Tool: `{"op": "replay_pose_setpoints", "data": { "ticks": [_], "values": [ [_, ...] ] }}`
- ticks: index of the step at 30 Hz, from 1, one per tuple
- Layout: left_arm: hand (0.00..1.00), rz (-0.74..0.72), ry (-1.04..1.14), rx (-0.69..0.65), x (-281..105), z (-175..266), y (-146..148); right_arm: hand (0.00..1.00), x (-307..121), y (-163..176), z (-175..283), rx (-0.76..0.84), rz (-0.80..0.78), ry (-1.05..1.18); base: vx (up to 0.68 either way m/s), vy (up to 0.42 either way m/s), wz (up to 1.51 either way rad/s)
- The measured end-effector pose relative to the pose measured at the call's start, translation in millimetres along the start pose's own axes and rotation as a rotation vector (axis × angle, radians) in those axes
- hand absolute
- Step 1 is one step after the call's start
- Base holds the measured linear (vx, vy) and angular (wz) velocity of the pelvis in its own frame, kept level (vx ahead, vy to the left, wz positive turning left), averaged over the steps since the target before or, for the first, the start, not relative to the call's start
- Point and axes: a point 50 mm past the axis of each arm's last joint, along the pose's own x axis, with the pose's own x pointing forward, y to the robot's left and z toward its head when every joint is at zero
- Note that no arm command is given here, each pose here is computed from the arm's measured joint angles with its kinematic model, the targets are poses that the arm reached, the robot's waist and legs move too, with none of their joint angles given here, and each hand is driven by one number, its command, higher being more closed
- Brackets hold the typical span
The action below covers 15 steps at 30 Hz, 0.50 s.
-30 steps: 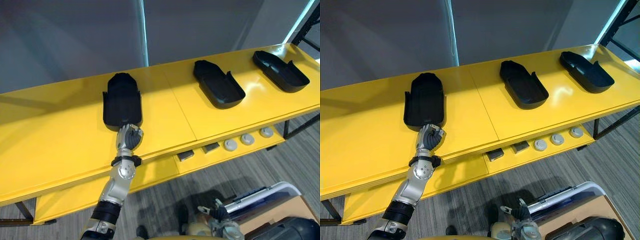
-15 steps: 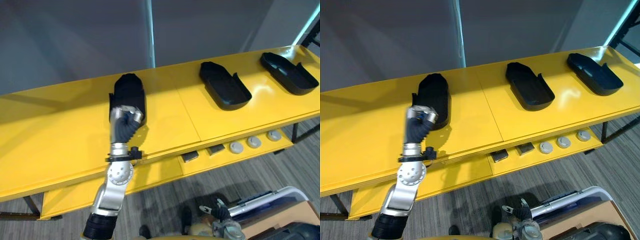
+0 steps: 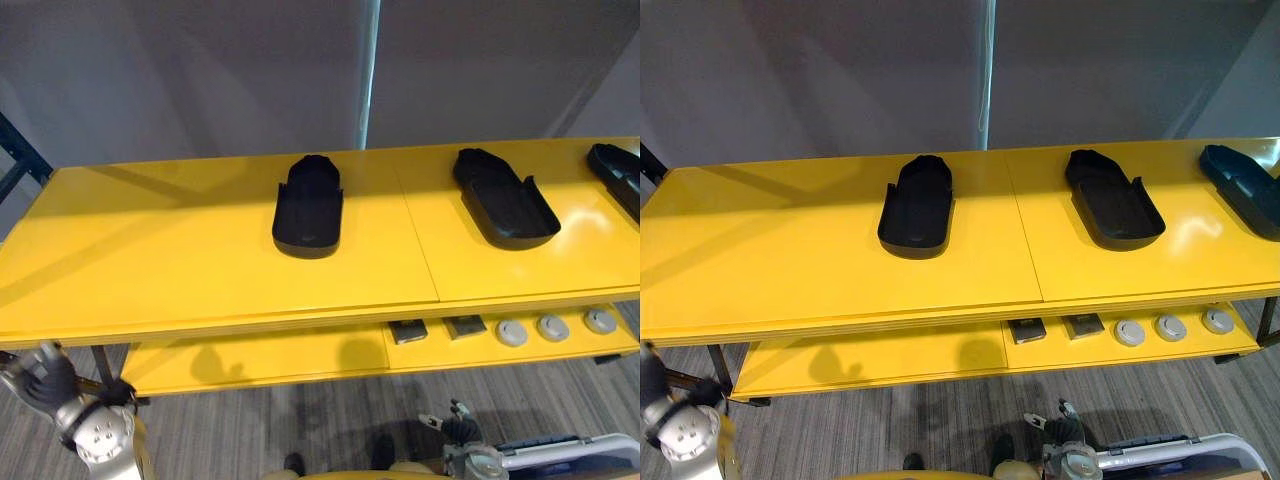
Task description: Walk over and take plastic housings, then place them on the shelf
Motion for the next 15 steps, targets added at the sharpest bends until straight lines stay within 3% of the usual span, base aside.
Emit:
{"op": "replay_pose_setpoints", "data": {
  "ticks": [3, 6, 15],
  "values": [
    [0.00, -0.126, 0.245, 0.117, -20, -58, -13, 0.00, 0, 2, -2, 0.006, 0.004, 0.006, -0.02, 0.012, -0.08],
    [0.00, -0.270, 0.332, 0.180, -40, -80, -32, 0.00, -1, 1, -7, 0.005, -0.002, 0.029, 0.00, 0.000, 0.00],
    [0.00, -0.508, 0.286, 0.264, -57, -77, -70, 0.00, 0, 0, -4, 0.010, -0.023, 0.022, 0.00, 0.001, -0.04]
  ]
}}
